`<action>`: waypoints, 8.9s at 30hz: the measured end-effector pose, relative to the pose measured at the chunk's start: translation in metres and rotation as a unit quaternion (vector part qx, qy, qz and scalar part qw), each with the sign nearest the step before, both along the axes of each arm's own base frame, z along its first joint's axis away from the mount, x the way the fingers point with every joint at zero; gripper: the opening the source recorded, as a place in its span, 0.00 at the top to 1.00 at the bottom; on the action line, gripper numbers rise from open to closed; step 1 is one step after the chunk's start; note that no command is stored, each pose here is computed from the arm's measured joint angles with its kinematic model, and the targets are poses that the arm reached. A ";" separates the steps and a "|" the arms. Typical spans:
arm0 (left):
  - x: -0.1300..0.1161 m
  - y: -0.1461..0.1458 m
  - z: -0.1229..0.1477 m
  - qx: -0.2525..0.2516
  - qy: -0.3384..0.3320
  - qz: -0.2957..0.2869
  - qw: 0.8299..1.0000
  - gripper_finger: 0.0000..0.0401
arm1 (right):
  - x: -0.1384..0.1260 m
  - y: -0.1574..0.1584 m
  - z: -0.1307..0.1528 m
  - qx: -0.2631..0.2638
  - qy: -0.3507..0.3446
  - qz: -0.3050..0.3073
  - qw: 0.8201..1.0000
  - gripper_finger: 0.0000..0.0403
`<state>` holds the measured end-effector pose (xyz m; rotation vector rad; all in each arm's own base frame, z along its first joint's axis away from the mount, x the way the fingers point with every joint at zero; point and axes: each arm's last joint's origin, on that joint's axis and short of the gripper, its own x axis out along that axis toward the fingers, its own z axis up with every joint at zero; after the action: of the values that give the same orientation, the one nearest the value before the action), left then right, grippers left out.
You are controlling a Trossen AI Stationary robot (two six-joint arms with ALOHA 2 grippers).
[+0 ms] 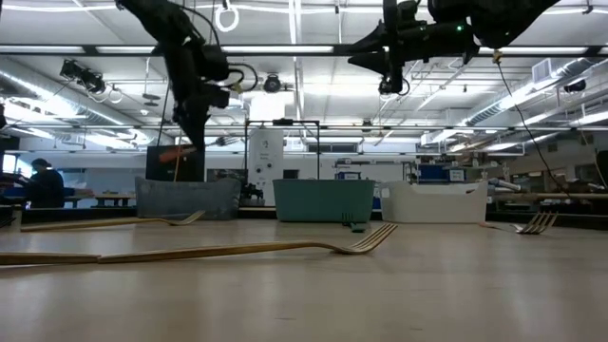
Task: Sort silverware by color (type)
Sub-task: Put the orange fork into the black bin, then put the gold fork into the green bin
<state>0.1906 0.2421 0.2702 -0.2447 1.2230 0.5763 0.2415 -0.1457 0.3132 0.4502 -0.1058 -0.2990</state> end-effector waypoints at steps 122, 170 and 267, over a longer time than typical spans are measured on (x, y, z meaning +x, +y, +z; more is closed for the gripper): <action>0.113 -0.294 0.033 -0.130 -0.230 -0.115 0.957 0.76 | 0.051 0.231 -0.211 0.436 0.278 0.126 0.846 0.72; 0.113 -0.295 0.033 -0.123 -0.230 -0.117 0.958 0.76 | 0.071 0.244 -0.198 0.424 0.335 0.104 0.835 0.78; 0.109 -0.250 0.027 -0.079 -0.177 -0.083 0.978 0.76 | 0.119 0.224 -0.158 0.128 0.480 0.241 0.834 0.73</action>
<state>0.2995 -0.0078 0.2968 -0.3600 0.9315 0.2752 0.3606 0.0787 0.1554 0.5301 1.0399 -0.0090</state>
